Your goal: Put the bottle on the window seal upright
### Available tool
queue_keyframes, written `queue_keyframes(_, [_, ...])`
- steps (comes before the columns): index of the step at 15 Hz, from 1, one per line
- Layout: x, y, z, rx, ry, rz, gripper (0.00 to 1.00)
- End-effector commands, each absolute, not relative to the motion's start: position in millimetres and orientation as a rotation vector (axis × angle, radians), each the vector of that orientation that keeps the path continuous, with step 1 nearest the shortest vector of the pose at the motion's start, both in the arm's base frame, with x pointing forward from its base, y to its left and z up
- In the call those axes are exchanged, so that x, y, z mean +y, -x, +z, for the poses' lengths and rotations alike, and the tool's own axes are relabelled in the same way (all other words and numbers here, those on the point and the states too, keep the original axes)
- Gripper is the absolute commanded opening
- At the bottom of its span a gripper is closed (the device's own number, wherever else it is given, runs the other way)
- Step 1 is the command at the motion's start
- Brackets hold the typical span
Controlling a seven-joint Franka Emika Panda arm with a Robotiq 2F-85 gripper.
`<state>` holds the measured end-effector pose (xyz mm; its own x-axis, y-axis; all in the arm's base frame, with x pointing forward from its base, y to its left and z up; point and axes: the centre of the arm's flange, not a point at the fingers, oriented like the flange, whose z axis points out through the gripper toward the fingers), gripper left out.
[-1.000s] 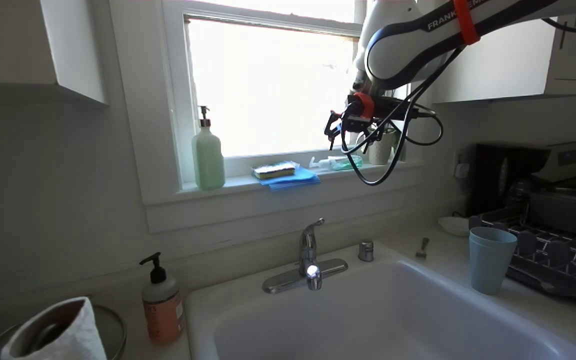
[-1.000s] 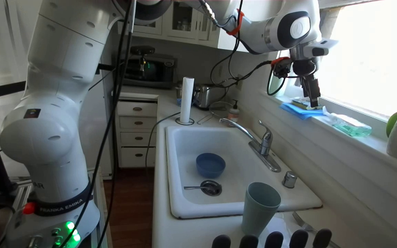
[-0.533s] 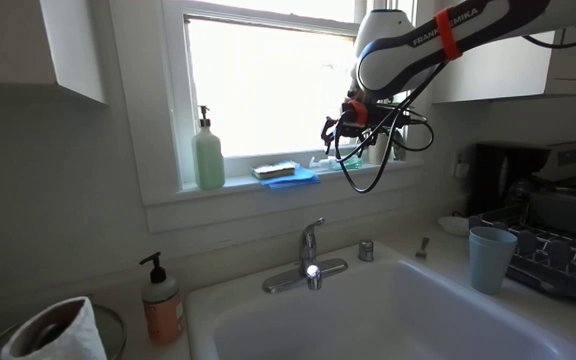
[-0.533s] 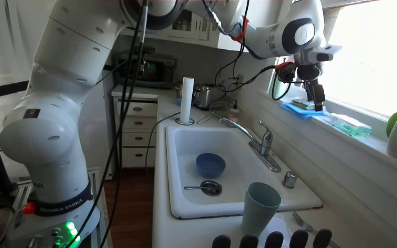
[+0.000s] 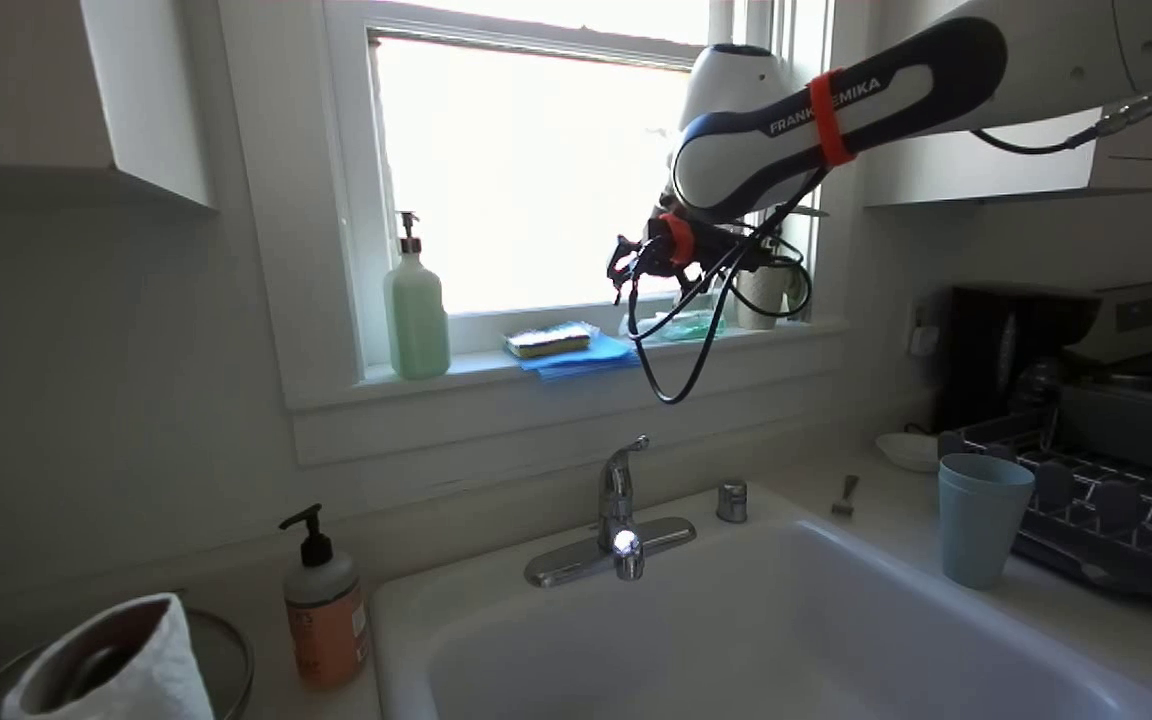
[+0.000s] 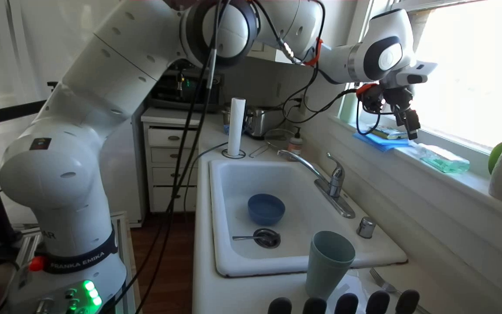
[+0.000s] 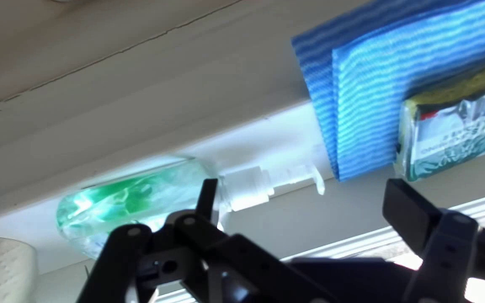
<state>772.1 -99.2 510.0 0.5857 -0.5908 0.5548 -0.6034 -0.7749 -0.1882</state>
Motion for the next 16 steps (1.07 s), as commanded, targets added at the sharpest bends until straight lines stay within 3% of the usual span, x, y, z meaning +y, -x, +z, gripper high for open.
queue_keyframes(1, [-100.7,-810.3,512.6,-1.015,-2.811,1.039,1.00])
queue_keyframes(2, [-99.4,-813.2,511.0,-1.003,-2.815,1.049,1.00])
queue_keyframes(3, [-98.6,-816.5,509.2,-0.988,-2.819,1.054,0.93])
queue_keyframes(5, [-99.1,-822.0,505.6,-0.975,-2.822,1.061,0.66])
queue_keyframes(14, [-109.0,-830.4,496.8,-0.947,-2.817,1.078,0.03])
queue_keyframes(15, [-109.2,-830.7,496.9,-0.943,-2.817,1.078,0.00])
queue_keyframes(16, [-109.5,-830.7,496.8,-0.942,-2.812,1.079,0.05])
